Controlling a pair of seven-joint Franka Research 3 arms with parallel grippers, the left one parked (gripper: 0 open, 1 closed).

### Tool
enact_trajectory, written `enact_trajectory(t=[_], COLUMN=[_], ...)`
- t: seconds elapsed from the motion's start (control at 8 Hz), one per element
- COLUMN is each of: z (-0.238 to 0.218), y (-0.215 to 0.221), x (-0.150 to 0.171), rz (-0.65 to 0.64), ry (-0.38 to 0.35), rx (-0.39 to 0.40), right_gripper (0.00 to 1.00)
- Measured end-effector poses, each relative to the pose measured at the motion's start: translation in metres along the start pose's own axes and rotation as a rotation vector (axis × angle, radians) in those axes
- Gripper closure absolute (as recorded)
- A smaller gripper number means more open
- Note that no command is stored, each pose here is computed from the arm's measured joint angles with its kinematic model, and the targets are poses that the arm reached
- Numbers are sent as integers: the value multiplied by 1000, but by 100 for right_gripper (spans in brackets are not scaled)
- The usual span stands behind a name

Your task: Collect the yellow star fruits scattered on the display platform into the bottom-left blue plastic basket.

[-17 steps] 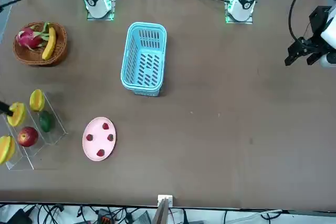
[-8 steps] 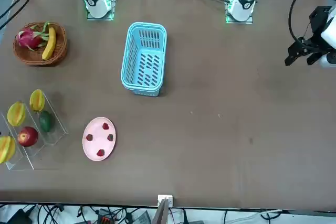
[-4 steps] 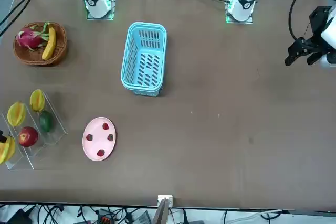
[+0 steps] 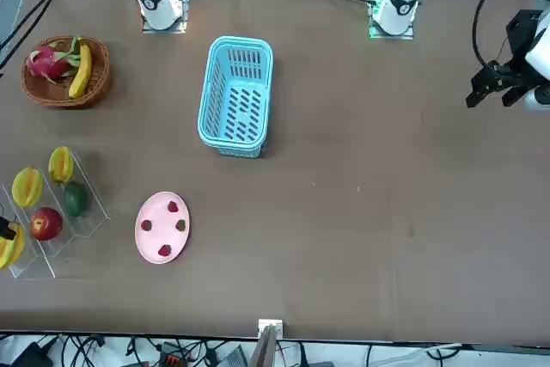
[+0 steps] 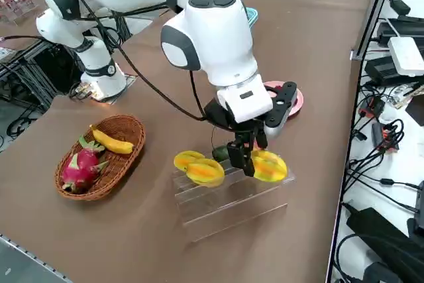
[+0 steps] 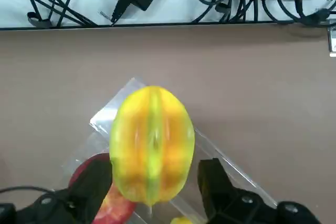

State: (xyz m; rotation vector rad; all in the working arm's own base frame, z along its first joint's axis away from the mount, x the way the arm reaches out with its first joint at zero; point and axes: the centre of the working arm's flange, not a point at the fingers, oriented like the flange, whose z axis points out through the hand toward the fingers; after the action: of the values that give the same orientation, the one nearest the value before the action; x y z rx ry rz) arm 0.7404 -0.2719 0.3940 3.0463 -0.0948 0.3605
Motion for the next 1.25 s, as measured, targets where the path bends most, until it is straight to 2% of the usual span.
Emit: enact_trajectory(t=[0.5,0.62,0.75,0.88,1.0,1.12,1.25], z=[3,3,2,1,-1,-1,-1], y=[0,0,0,0,0,0,1], x=[0,0,0,1,2,2,2], rz=[2,3,3,2,2,3,3], ry=[1,2,4,7,13,13,13], rx=[3,3,4,4,2,2,2], right_gripper=[14,33,41,56,62,73,77])
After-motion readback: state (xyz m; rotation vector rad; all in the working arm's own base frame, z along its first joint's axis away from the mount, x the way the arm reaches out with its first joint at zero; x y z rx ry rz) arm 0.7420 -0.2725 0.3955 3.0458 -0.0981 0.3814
